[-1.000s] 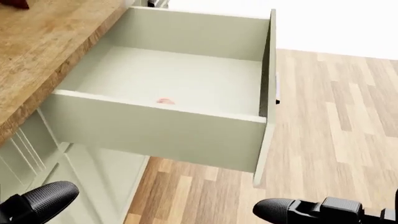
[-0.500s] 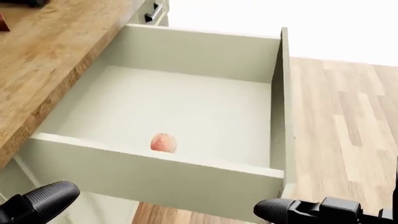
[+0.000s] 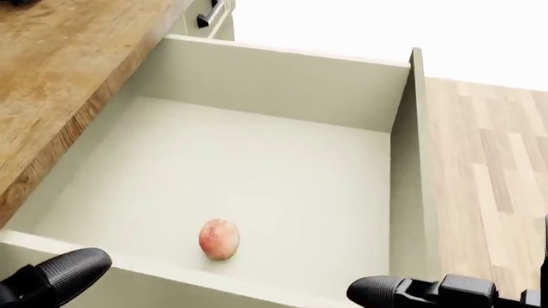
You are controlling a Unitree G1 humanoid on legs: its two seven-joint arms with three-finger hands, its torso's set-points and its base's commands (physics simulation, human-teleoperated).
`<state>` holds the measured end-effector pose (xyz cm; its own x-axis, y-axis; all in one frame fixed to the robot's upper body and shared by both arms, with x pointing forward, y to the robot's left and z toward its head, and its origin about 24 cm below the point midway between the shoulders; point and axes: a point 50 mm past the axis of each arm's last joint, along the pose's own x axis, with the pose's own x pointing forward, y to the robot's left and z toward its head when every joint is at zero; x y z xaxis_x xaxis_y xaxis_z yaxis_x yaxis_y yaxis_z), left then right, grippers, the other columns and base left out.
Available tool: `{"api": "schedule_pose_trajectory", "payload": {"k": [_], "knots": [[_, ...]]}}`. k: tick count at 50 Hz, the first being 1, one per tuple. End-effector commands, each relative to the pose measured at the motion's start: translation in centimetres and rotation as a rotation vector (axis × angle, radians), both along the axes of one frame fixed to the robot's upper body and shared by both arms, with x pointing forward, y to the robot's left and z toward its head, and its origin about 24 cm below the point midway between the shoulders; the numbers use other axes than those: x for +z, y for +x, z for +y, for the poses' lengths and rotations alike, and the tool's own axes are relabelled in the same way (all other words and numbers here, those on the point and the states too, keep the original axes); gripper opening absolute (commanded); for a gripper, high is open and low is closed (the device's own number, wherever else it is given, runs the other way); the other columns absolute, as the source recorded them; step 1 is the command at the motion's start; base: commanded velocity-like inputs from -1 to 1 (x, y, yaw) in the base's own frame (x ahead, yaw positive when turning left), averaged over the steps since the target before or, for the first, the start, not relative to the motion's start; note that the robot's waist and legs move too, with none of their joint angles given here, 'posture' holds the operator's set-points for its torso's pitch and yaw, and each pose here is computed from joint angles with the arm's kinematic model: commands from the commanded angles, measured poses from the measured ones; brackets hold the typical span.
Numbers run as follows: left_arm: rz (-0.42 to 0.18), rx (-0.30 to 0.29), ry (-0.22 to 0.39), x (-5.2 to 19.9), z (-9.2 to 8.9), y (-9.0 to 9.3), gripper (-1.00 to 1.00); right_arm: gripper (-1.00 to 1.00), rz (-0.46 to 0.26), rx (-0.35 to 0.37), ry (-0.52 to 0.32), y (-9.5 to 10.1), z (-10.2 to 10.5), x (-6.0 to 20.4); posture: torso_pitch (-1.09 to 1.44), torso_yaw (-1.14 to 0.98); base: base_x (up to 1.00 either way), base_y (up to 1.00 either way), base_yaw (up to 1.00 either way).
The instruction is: Close the right drawer.
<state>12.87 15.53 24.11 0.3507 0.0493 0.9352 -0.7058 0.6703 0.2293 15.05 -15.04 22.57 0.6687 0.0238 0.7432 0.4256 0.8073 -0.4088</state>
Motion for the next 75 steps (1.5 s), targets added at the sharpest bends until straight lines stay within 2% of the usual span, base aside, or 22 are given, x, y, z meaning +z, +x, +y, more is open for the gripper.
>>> {"api": "schedule_pose_trajectory", "payload": {"k": [1, 13, 22, 26, 31, 47, 54, 59, 63, 70, 75], "knots": [[-0.057, -0.012, 0.011, 0.6, -0.3, -0.7, 1.00, 1.00, -0.062, -0.001, -0.002, -0.7, 0.1, 0.7, 0.00, 0.00, 0.00, 0.00, 0.00], [-0.056, -0.011, 0.013, 0.6, -0.3, -0.7, 1.00, 1.00, -0.066, 0.000, 0.004, -0.7, 0.1, 0.7, 0.00, 0.00, 0.00, 0.00, 0.00], [-0.056, -0.011, 0.013, 0.6, -0.3, -0.6, 1.00, 1.00, -0.028, -0.009, 0.027, -0.1, -0.3, 1.1, 0.00, 0.00, 0.00, 0.00, 0.00], [-0.055, -0.011, 0.012, 0.6, -0.3, -0.6, 1.00, 1.00, -0.023, -0.019, 0.058, 0.3, -1.0, 1.4, 0.00, 0.00, 0.00, 0.00, 0.00], [-0.054, -0.011, 0.012, 0.6, -0.3, -0.6, 1.00, 1.00, -0.028, -0.043, 0.048, 0.3, -1.8, 1.7, 0.00, 0.00, 0.00, 0.00, 0.00], [-0.052, -0.012, 0.008, 0.5, -0.3, -0.7, 1.00, 1.00, -0.007, -0.191, 0.086, 0.3, -6.8, 2.7, 0.00, 0.00, 0.00, 0.00, 0.00], [-0.053, -0.011, 0.008, 0.5, -0.2, -0.7, 1.00, 1.00, 0.044, -0.272, 0.113, 1.7, -9.7, 0.6, 0.00, 0.00, 0.00, 0.00, 0.00], [-0.054, -0.011, 0.008, 0.5, -0.2, -0.7, 1.00, 1.00, 0.120, -0.323, 0.151, 3.7, -12.1, -2.8, 0.00, 0.00, 0.00, 0.00, 0.00], [-0.053, -0.010, 0.009, 0.6, -0.3, -0.7, 1.00, 1.00, 0.213, -0.369, 0.189, 5.5, -14.1, -7.0, 0.00, 0.00, 0.00, 0.00, 0.00], [-0.053, -0.011, 0.008, 0.6, -0.3, -0.6, 1.00, 1.00, 0.305, -0.398, 0.255, 6.7, -15.9, -11.6, 0.00, 0.00, 0.00, 0.00, 0.00], [-0.053, -0.010, 0.007, 0.6, -0.2, -0.6, 1.00, 1.00, 0.379, -0.381, 0.262, 8.1, -15.5, -14.4, 0.00, 0.00, 0.00, 0.00, 0.00]]}}
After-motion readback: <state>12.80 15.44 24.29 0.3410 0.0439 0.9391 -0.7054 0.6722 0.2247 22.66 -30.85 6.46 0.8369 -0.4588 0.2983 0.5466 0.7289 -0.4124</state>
